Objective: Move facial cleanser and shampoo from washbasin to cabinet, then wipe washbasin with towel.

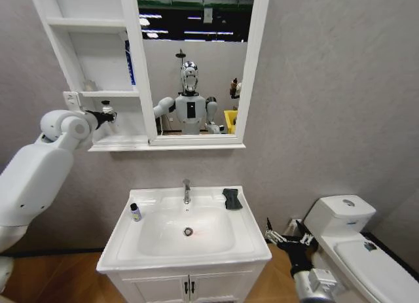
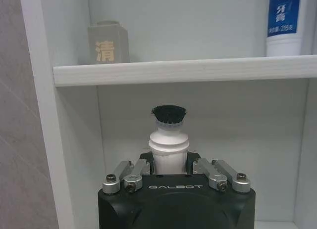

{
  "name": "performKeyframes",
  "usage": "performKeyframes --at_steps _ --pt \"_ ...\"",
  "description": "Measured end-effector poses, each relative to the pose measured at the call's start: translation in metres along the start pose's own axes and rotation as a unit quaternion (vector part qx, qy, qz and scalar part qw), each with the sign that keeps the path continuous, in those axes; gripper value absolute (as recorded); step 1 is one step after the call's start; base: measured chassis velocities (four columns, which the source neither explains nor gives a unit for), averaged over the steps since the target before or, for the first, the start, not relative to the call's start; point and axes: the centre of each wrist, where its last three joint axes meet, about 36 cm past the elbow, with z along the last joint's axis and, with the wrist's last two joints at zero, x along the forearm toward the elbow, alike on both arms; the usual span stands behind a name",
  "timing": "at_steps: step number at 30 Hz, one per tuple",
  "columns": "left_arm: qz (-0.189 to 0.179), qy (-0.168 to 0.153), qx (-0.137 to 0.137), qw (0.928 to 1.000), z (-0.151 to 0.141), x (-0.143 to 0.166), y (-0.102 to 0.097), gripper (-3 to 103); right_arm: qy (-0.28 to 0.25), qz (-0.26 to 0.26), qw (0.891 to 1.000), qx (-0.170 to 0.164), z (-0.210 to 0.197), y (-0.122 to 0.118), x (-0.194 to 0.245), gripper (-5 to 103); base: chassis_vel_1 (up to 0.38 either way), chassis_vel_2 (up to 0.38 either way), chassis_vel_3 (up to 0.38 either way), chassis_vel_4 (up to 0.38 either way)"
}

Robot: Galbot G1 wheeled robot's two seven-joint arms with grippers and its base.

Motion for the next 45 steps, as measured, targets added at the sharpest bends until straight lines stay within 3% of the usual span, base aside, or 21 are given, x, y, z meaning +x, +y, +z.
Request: performKeyframes --at_steps 4,13,19,21,24,25,29,32,36,39,40,43,44,45 --pt "-0.013 0.012 -0.001 0.9999 0.006 -0.019 0.004 32 -0.003 0.0 1.0 0.001 -0.001 0.0 -0.002 100 0.0 0.0 0.0 0.0" --pt "-0.027 0.016 -0.011 0.9995 0.016 -0.028 0.007 30 0.0 0.002 1.0 0.002 0.001 0.0 -0.002 100 0.0 0.0 0.0 0.0" --pt "-0.025 0.011 -0.01 0.9996 0.014 -0.024 0.008 57 -0.001 0.002 1.0 0.003 0.0 0.0 -0.003 100 0.0 0.0 0.0 0.0" --pt "-0.026 0.01 -0.01 0.9996 0.014 -0.023 0.009 57 -0.001 0.002 1.0 0.003 0.0 0.0 -0.003 100 0.0 0.0 0.0 0.0" --pt "-0.025 0.006 -0.007 0.9996 0.013 -0.02 0.011 74 -0.002 0.002 1.0 0.003 -0.001 0.0 -0.002 100 0.0 0.0 0.0 0.0" --pt "-0.025 0.006 -0.007 0.9996 0.013 -0.02 0.011 74 -0.002 0.002 1.0 0.003 -0.001 0.0 -0.002 100 0.0 0.0 0.0 0.0" --pt "-0.019 -0.007 -0.003 0.9998 0.014 -0.004 0.01 85 -0.002 0.003 1.0 0.003 -0.001 0.0 -0.002 100 0.0 0.0 0.0 0.0" --pt "-0.006 -0.022 -0.002 0.9997 0.022 0.027 0.007 98 -0.003 0.003 1.0 0.003 -0.001 0.0 -0.003 100 0.0 0.0 0.0 0.0" --pt "-0.005 -0.03 -0.002 0.9995 0.031 0.049 0.009 100 -0.001 0.004 1.0 0.001 0.0 0.0 -0.003 100 0.0 0.0 0.0 0.0" --pt "0.011 -0.05 -0.005 0.9987 0.048 0.101 0.002 100 0.002 0.003 1.0 -0.002 0.002 0.003 -0.003 100 0.0 0.0 0.0 0.0" --pt "0.011 -0.05 -0.005 0.9987 0.048 0.101 0.002 100 0.002 0.003 1.0 -0.002 0.002 0.003 -0.003 100 0.0 0.0 0.0 0.0" --pt "0.01 -0.049 -0.036 0.9981 0.103 0.136 -0.01 100 0.003 0.0 1.0 -0.002 0.003 0.005 -0.004 100 0.0 0.0 0.0 0.0" --pt "0.01 -0.049 -0.036 0.9981 0.103 0.136 -0.01 100 0.003 0.0 1.0 -0.002 0.003 0.005 -0.004 100 0.0 0.0 0.0 0.0" --pt "0.001 -0.044 -0.044 0.9981 0.135 0.145 -0.015 100 0.003 -0.002 1.0 -0.001 0.004 0.006 -0.004 100 0.0 0.0 0.0 0.0"
